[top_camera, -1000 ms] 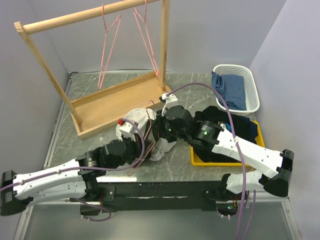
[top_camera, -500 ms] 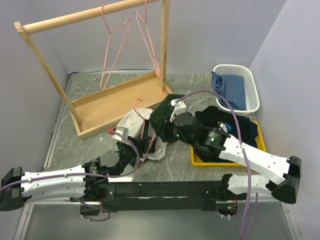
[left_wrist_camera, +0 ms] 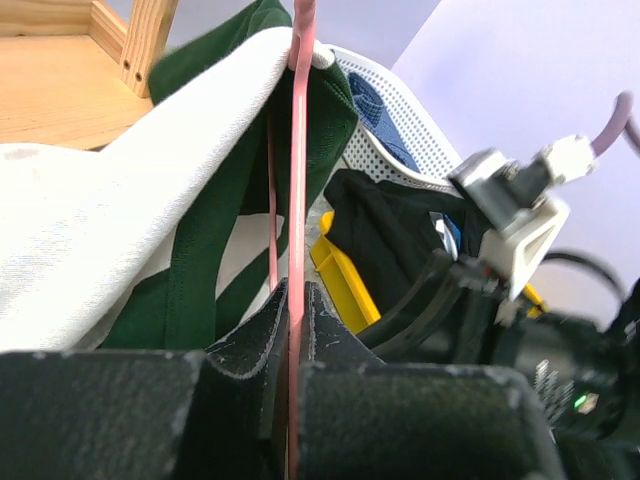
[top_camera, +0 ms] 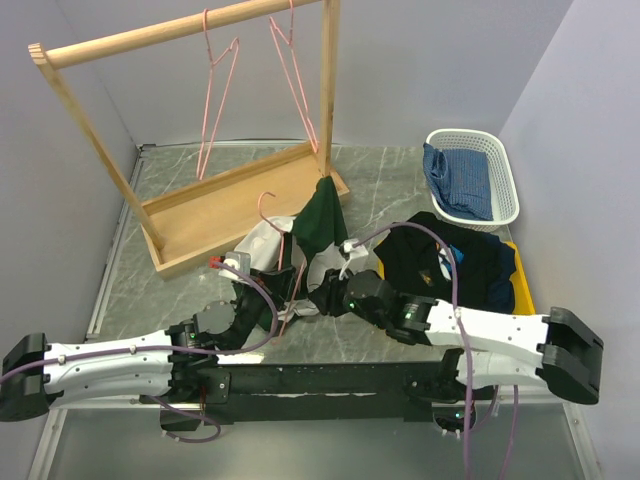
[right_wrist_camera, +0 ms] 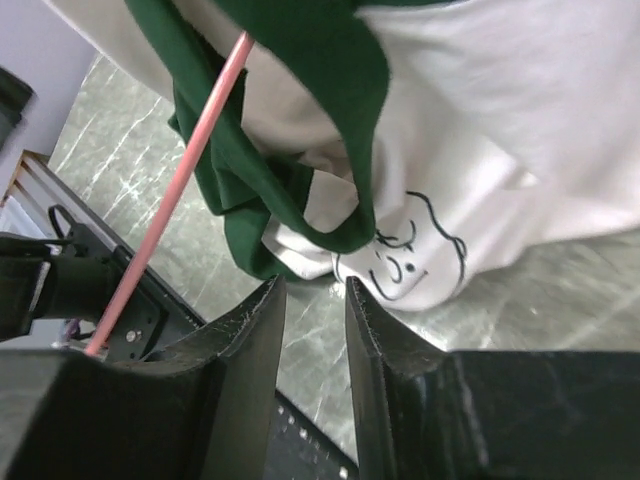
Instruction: Place the t-shirt on the hanger
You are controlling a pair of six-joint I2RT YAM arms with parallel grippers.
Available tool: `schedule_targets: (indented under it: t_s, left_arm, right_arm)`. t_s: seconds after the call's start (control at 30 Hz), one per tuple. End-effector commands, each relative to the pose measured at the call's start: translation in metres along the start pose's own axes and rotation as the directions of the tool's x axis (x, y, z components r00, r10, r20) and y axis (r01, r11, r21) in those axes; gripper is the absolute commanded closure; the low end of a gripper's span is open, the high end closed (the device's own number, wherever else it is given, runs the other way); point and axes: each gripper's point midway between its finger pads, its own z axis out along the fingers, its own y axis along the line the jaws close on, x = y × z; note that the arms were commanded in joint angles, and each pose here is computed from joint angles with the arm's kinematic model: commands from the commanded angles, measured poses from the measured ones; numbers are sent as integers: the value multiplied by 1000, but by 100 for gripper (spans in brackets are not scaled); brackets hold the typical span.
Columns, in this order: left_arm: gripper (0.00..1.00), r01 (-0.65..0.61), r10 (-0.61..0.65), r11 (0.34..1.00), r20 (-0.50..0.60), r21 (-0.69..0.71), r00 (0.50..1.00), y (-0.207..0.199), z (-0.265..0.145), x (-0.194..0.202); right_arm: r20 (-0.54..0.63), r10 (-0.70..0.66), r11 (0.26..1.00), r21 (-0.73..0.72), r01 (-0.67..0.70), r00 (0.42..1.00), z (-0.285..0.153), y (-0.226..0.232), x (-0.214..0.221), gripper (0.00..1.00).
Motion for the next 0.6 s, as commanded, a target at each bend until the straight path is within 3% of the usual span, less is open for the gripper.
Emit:
schedule_targets:
  t_s: [0.0,0.37,0.5,0.57]
  left_arm:
    - [99,80,-82,996,80,36,993,-20,4,-33]
    - [99,94,-95,995,78,23,992,-21,5,-36]
    - [99,110,-110,994,98,11,989,-20,5,-42]
    - [99,120,-120,993,114,5,986,-20,5,-47]
  right_arm:
    - [204,24,992,-128,3,979,13,32,-31,60]
    - [262,-83,990,-85,108,962,51,33,-21,49]
    - [264,-112,985,-97,142,958,55,38,-15,49]
    - [259,-123,981,-116,157,958,54,43,-9,55]
